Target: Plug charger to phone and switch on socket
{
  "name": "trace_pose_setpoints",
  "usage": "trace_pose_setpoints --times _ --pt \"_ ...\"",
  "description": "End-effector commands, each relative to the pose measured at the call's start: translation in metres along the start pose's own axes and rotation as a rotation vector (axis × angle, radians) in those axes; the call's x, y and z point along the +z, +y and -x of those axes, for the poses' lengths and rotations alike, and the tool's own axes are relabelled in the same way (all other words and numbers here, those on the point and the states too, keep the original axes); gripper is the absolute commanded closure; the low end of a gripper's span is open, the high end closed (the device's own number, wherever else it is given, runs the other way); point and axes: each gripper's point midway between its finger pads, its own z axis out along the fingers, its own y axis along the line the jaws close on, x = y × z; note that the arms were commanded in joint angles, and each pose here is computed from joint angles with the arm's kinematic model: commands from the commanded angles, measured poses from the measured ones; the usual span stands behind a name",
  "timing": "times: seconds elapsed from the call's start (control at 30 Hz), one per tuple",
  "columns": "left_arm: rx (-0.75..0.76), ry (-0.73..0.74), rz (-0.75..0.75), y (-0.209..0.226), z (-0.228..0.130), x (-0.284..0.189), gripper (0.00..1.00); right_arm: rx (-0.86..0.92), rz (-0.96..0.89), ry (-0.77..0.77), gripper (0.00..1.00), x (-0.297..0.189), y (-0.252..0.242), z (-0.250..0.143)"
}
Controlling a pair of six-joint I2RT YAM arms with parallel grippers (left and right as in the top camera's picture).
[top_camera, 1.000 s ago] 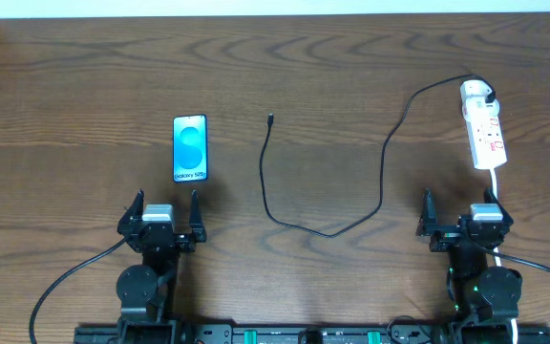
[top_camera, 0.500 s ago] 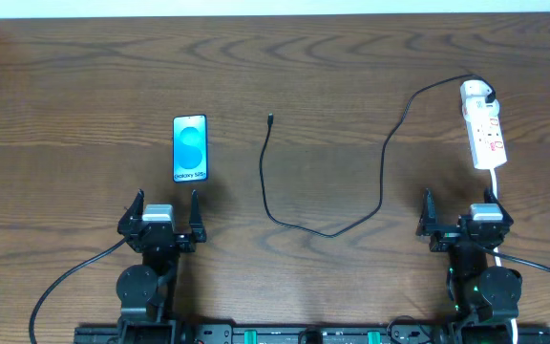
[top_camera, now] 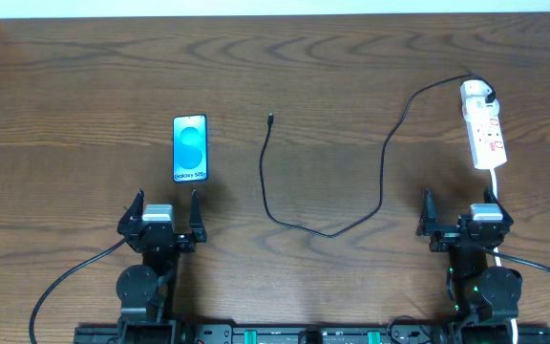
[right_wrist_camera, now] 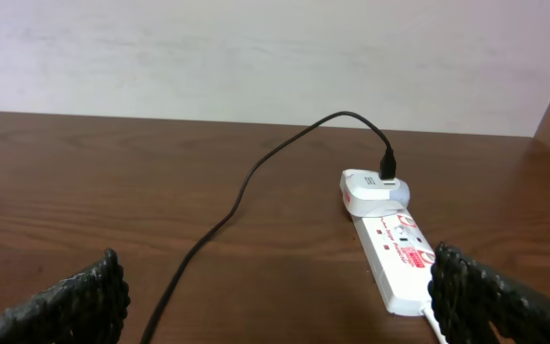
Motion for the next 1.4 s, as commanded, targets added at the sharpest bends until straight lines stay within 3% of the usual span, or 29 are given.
trace_pose_setpoints --times 0.0,0.7,1.37 --pt "0.016 0.029 0.026 0.005 -0.005 -0.001 0.06 -0.012 0.003 -0.002 0.01 0.0 0.001 0.0" --pt "-0.041 0.038 -0.016 -0.001 0.032 -0.002 0.07 -0.012 0.003 -0.002 0.01 0.0 0.001 0.0" --pt "-0.062 0.376 -0.136 -0.019 0.072 0.045 0.06 -0.012 0.003 -0.002 0.01 0.0 0.001 0.0"
